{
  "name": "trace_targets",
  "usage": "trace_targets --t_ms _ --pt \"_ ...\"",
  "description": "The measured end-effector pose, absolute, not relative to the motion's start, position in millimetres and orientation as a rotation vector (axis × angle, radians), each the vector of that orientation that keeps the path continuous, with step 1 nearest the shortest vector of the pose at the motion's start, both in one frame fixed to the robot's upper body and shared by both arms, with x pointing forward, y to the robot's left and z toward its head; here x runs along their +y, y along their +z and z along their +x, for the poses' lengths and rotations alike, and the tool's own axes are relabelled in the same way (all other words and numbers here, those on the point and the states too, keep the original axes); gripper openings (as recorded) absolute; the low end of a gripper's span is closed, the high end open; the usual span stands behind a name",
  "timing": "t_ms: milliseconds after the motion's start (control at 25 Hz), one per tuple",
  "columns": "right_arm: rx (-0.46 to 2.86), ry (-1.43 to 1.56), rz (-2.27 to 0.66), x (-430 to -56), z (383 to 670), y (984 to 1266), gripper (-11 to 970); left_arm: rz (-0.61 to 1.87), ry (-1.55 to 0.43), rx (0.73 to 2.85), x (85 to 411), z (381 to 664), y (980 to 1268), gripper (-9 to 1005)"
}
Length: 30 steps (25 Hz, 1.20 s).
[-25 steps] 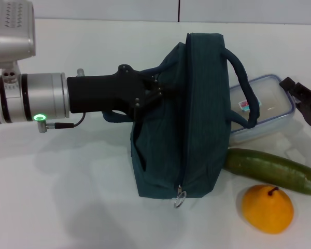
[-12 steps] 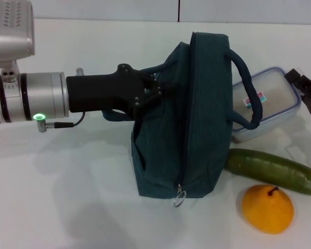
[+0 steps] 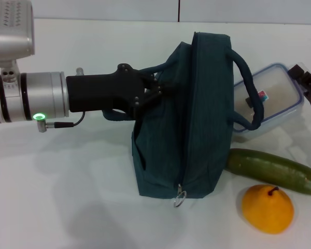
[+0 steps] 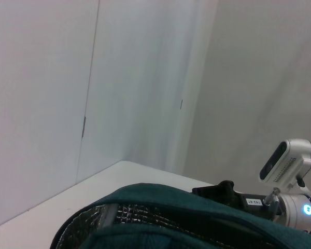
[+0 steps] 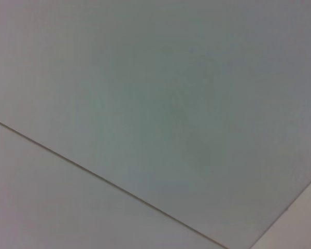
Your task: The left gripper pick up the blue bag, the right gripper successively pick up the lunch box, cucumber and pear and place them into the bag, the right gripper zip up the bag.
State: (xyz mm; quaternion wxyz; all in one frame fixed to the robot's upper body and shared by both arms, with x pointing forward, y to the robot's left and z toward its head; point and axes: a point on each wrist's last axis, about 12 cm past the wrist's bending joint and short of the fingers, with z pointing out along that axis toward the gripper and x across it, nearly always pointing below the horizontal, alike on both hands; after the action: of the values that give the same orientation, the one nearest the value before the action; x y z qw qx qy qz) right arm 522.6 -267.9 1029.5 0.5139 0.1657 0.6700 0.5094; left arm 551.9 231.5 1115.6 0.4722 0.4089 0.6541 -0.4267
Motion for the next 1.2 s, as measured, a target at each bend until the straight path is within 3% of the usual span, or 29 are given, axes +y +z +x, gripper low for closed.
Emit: trace_targets --t_ms 1200 --pt "1.501 1.215 0.255 -286.2 523.7 1049.6 150 0.981 -1.046 1.580 234.4 552.8 1120.2 35"
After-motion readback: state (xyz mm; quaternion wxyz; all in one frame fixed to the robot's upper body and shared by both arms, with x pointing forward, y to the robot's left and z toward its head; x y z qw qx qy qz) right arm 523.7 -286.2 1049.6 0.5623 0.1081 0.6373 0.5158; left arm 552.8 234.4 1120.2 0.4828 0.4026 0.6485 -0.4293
